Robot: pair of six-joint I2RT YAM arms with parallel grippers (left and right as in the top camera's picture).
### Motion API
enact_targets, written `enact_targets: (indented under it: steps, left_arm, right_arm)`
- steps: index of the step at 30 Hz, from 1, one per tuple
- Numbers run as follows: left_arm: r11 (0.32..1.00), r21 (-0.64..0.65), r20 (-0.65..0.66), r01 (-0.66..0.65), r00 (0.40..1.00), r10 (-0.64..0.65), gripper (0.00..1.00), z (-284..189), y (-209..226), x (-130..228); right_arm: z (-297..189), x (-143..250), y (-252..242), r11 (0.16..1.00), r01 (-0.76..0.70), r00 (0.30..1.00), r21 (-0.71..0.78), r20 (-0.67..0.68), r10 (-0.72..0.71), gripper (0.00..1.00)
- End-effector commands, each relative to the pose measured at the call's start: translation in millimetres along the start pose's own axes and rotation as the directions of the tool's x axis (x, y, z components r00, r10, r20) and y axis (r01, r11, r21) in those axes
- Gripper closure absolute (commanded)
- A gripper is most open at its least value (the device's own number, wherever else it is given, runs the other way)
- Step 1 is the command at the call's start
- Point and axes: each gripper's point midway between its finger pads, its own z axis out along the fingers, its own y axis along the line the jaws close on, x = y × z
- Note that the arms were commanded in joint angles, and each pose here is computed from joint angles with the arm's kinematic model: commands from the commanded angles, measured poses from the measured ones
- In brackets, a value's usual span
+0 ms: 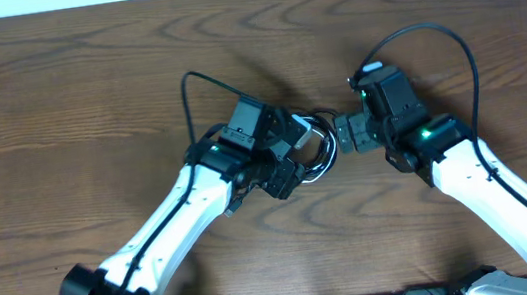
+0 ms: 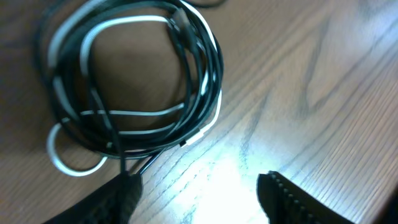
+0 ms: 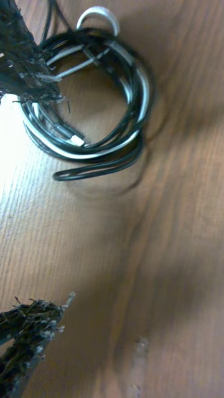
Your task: Untangle cables
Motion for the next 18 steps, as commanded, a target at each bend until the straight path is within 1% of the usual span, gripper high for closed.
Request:
enact_targets:
  steps: [1, 3, 4, 6, 7, 12, 15, 18]
  left_arm:
    - [0.991, 0.04, -0.02, -0.126, 0.992, 0.126, 0.29, 11, -10, 0]
    - [0.981, 0.045, -0.016, -0.191, 0.981, 0.192, 0.29, 15, -14, -1]
    - [0.964, 0.049, 0.001, -0.263, 0.965, 0.263, 0.31, 18, -20, -6]
    - [0.94, 0.039, 0.04, -0.338, 0.941, 0.336, 0.37, 19, -26, -16]
    - [0.935, 0.026, 0.059, -0.353, 0.934, 0.351, 0.38, 19, -25, -22]
    - [0.928, -0.047, 0.102, -0.37, 0.922, 0.373, 0.39, 21, -16, -39]
    - [0.927, -0.077, 0.084, -0.367, 0.924, 0.373, 0.41, 27, -8, -39]
    - [0.927, -0.076, 0.049, -0.367, 0.927, 0.371, 0.42, 39, -2, -32]
  right_arm:
    - [-22, -36, 3, 1.0, -0.031, 0.995, -0.005, 0.091, 0.031, 0.01]
    - [-29, -46, 4, 1.0, -0.023, 0.993, -0.009, 0.119, 0.024, 0.01]
    - [-32, -51, 4, 1.0, -0.017, 0.991, -0.011, 0.131, 0.019, 0.01]
    - [-31, -48, 4, 1.0, -0.017, 0.993, -0.01, 0.117, 0.018, 0.01]
    - [-31, -45, 3, 1.0, -0.019, 0.994, -0.007, 0.105, 0.019, 0.01]
    - [-30, -33, 2, 1.0, -0.012, 0.998, 0.0, 0.054, 0.012, 0.01]
    - [-30, -28, 1, 1.0, -0.009, 0.999, 0.005, 0.034, 0.009, 0.01]
    - [-30, -26, 2, 1.0, -0.008, 1.0, -0.003, 0.029, 0.008, 0.01]
